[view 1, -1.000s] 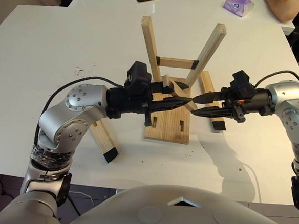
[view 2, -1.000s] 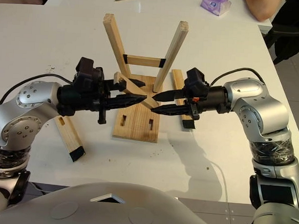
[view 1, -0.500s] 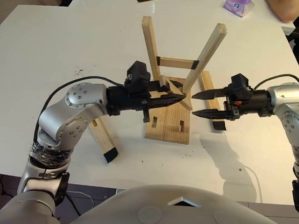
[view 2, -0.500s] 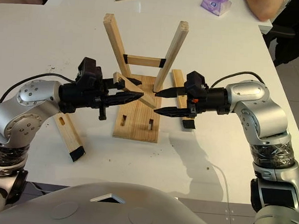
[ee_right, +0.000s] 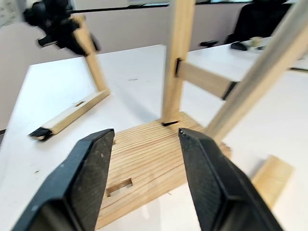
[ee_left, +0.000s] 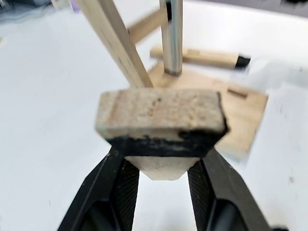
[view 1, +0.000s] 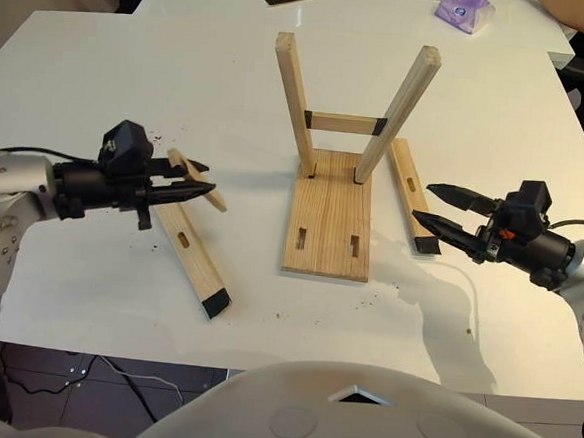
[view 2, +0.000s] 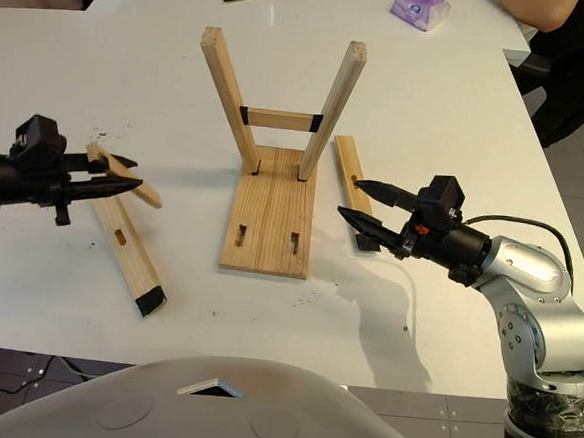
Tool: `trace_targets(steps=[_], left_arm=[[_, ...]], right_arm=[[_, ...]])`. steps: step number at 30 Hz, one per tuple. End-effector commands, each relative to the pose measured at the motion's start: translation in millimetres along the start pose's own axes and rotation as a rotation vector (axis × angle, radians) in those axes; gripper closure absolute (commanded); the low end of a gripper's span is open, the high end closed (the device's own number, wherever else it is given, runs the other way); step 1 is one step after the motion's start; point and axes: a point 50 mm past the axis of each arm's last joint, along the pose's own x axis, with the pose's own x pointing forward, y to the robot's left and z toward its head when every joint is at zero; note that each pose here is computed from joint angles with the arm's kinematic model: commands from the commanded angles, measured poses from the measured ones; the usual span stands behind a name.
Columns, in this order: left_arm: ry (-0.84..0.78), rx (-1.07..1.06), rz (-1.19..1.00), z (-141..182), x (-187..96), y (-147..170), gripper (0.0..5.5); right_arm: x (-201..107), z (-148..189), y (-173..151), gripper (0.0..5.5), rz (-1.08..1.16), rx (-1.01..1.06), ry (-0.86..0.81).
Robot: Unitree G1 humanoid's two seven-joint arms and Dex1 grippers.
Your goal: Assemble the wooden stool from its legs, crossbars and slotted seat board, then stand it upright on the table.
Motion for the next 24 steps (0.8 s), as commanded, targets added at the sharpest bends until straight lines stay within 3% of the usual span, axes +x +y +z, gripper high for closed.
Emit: trace_targets(steps=[1,24], left_arm=[[0.089,0.012,0.021,-7.8,-14.0,-0.5,4.19],[0.198,-0.015,0.045,-38.6,-21.6,-6.8,4.19]], right_arm=[[-3.9,2.1,-0.5,3.07,-0.048,-0.038,0.005],[-1.6,-7.4,-4.8,3.07,-0.063,-0.074,0.058]])
